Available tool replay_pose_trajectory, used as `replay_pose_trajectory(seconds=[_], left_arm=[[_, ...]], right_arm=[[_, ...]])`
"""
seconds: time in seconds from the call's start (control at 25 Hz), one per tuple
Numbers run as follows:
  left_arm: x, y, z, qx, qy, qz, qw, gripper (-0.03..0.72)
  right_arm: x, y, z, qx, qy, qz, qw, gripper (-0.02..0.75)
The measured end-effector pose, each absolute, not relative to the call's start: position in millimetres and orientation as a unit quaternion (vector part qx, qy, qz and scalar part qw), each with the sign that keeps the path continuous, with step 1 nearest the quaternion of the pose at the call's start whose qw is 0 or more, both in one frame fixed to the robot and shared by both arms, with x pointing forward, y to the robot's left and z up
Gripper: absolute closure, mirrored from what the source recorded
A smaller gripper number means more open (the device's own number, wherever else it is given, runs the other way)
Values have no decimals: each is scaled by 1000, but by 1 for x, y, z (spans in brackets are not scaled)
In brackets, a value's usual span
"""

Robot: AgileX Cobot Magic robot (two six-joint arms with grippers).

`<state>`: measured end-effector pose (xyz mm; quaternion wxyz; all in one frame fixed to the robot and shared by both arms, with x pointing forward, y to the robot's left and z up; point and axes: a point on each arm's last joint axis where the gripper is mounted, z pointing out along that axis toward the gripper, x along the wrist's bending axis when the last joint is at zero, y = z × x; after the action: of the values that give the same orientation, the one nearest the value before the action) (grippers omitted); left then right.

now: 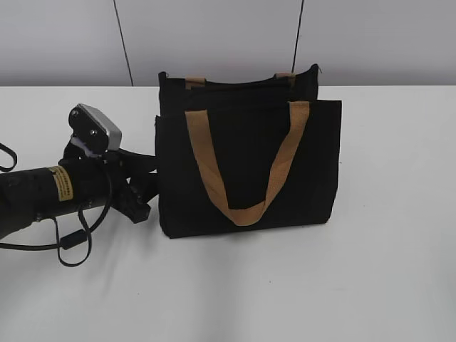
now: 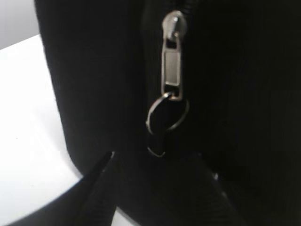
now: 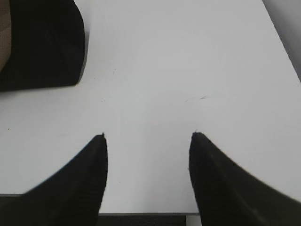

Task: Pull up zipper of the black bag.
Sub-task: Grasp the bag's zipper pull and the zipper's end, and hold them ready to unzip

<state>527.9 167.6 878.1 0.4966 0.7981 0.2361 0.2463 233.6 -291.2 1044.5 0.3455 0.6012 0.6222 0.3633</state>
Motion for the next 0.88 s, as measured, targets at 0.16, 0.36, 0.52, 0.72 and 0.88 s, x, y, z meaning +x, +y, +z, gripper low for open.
replay_pose_trajectory(seconds=[0.16,0.36,0.52,0.72,0.88], left_arm=[[528,167,878,798,234,245,498,317],[529,165,871,797,234,238,504,323],[535,163,869,793,232,240,509,324],[538,162,872,788,229,245,517,324],[538,162,872,787,229,244,518,324]], right_arm=[[234,-291,1045,601,622,363,345,304],[234,-291,1045,601,622,363,345,304],[234,-291,1045,601,622,363,345,304],[234,-291,1045,601,622,363,346,304],[234,-291,1045,601,622,363,346,304]])
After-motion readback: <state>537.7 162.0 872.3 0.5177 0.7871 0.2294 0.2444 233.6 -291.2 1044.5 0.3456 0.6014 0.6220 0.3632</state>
